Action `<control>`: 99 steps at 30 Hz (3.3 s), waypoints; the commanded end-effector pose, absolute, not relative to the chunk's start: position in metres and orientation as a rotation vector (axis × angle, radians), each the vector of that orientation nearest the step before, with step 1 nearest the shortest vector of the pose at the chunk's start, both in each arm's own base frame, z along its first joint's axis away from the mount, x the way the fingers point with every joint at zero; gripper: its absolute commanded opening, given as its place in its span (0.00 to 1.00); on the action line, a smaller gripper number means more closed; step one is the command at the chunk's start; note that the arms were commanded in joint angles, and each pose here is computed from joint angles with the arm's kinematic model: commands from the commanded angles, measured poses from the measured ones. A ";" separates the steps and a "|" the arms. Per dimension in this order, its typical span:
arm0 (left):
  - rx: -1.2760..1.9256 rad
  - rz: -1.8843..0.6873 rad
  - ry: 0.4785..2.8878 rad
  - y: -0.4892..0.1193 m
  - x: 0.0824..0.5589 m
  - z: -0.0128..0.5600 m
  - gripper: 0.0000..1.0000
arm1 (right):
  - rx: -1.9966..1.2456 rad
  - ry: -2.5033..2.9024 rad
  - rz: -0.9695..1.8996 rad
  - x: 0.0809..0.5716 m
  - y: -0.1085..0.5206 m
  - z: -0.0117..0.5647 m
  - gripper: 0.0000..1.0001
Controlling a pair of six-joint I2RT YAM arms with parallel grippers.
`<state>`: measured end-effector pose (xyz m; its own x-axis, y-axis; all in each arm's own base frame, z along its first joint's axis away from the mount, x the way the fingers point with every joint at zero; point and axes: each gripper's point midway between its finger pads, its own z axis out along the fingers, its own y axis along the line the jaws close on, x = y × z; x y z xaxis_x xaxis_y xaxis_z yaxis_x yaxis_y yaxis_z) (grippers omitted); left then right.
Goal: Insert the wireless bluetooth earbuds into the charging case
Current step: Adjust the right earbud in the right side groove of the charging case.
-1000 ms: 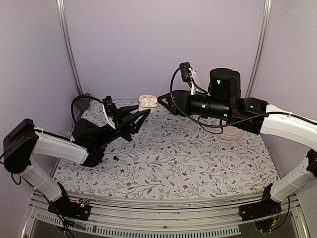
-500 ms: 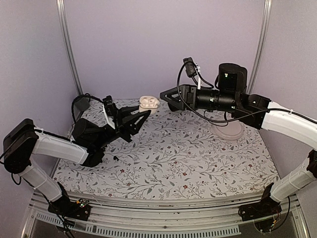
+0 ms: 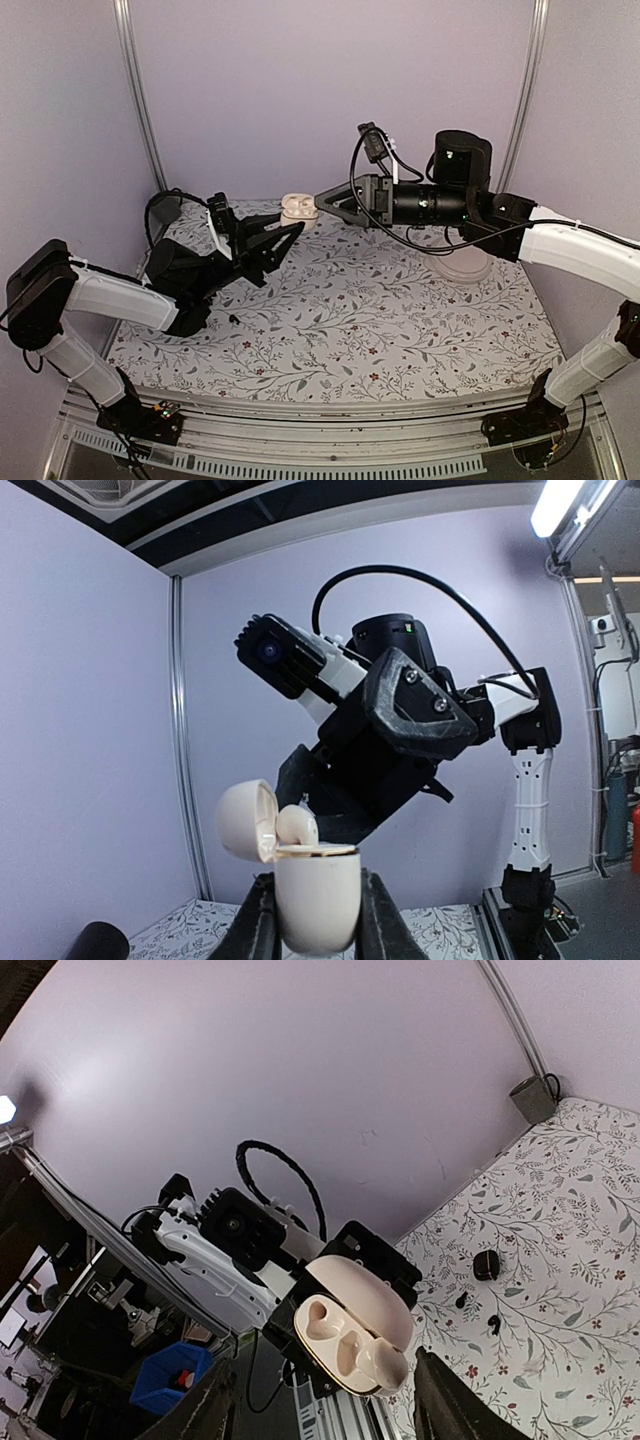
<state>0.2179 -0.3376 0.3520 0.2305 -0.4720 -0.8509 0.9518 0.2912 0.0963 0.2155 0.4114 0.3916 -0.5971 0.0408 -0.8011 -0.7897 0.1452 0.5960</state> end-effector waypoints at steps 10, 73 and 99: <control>0.675 -1.097 0.703 -0.324 0.211 0.376 0.00 | -0.747 1.713 1.593 0.210 0.416 0.389 0.59; 0.699 -1.074 0.761 -0.333 0.219 0.371 0.00 | -0.467 1.814 1.244 0.259 0.378 0.382 0.47; 0.697 -1.064 0.776 -0.335 0.223 0.370 0.00 | -0.619 1.801 1.295 0.242 0.409 0.378 0.42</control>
